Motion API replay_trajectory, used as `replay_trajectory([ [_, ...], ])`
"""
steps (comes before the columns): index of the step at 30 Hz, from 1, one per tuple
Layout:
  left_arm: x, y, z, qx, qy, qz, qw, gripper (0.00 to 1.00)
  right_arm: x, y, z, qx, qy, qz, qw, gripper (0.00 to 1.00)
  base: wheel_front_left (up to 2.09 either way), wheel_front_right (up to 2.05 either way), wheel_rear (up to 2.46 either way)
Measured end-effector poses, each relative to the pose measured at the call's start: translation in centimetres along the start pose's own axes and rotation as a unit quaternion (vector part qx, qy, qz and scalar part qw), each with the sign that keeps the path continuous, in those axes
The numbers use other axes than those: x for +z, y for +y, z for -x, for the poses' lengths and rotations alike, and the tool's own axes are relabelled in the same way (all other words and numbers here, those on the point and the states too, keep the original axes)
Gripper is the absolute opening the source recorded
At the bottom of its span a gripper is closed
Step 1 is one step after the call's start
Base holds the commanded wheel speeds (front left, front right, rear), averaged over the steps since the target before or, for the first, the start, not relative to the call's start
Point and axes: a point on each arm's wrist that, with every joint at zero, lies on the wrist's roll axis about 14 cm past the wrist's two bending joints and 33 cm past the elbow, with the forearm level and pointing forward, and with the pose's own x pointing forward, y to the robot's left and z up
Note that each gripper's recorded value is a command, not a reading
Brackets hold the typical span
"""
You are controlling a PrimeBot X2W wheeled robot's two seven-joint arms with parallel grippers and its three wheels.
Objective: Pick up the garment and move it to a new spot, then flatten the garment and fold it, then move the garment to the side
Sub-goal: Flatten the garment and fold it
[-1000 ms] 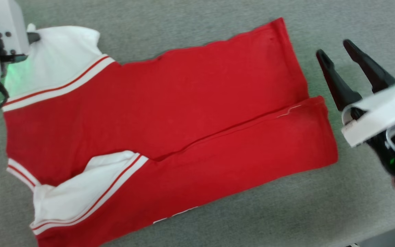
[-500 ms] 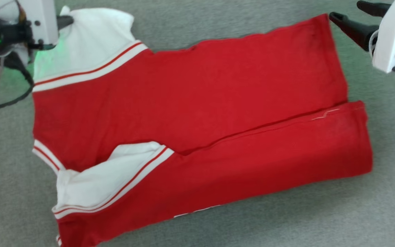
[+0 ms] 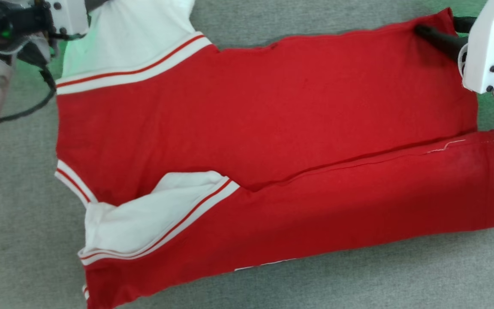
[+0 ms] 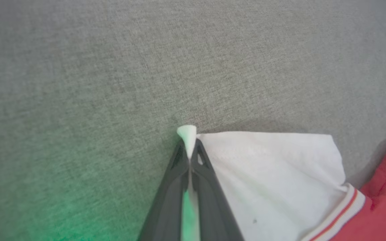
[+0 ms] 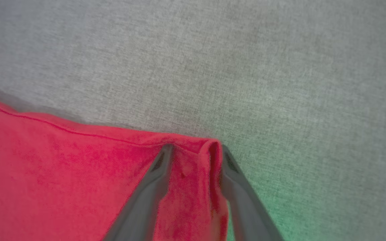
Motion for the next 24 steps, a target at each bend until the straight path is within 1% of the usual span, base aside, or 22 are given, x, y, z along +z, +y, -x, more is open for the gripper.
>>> replay_trajectory([
  [3,0.0,-0.2,0.3,-0.013,-0.020,0.014,1.000,0.00,0.2,0.4,-0.1,0.005,-0.023,0.010,1.000,0.00,0.00,0.00,0.00],
  [5,0.0,-0.9,1.2,-0.031,-0.048,0.030,0.998,0.00,-0.1,0.8,0.4,0.012,-0.040,0.008,0.999,0.00,0.00,0.00,0.00],
  [6,0.0,-0.9,1.2,-0.031,-0.048,0.030,0.998,0.00,-0.1,0.8,0.4,0.012,-0.040,0.008,0.999,0.00,0.00,0.00,0.00],
  [8,-0.1,-1.7,2.0,-0.047,-0.062,0.039,0.996,0.00,-0.4,0.9,1.1,0.015,-0.050,0.008,0.999,0.00,0.00,0.00,0.00],
  [10,-0.2,-3.4,3.2,-0.076,-0.079,0.033,0.993,0.00,-0.4,1.0,2.0,0.017,-0.062,0.011,0.998,0.00,0.00,0.00,0.00],
  [11,-0.2,-4.2,3.9,-0.088,-0.091,0.029,0.991,0.00,-0.3,1.2,2.5,0.019,-0.071,0.015,0.997,0.00,0.00,0.00,0.00],
  [12,0.0,-5.3,6.0,-0.114,-0.118,0.027,0.986,0.00,0.2,1.6,3.7,0.023,-0.089,0.024,0.995,0.00,0.00,0.00,0.00],
  [13,0.0,-5.3,6.0,-0.114,-0.118,0.027,0.986,0.00,0.2,1.6,3.7,0.023,-0.089,0.024,0.995,0.00,0.00,0.00,0.00],
  [14,-0.2,-5.9,7.1,-0.126,-0.129,0.023,0.983,0.00,0.3,1.7,4.4,0.024,-0.098,0.029,0.995,0.00,0.00,0.00,0.00],
  [15,-0.9,-6.6,9.1,-0.141,-0.148,0.015,0.979,0.00,0.3,1.9,5.6,0.030,-0.110,0.030,0.993,0.00,0.00,0.00,0.00],
  [18,-1.9,-8.6,12.3,-0.178,-0.179,0.010,0.967,0.00,0.2,1.8,7.6,0.031,-0.133,0.035,0.990,0.00,0.00,0.00,0.00],
  [20,-3.1,-8.9,14.3,-0.186,-0.193,0.004,0.963,0.00,0.0,1.7,8.5,0.034,-0.142,0.040,0.989,0.00,0.00,0.00,0.00],
  [23,-5.1,-8.7,16.8,-0.183,-0.211,0.000,0.960,0.00,-1.1,2.7,9.3,0.050,-0.143,0.048,0.987,0.00,0.00,0.00,0.00],
  [24,-6.6,-8.8,18.2,-0.184,-0.218,0.001,0.958,0.00,-1.9,3.2,9.9,0.058,-0.140,0.051,0.987,0.00,0.00,0.00,0.00],
])
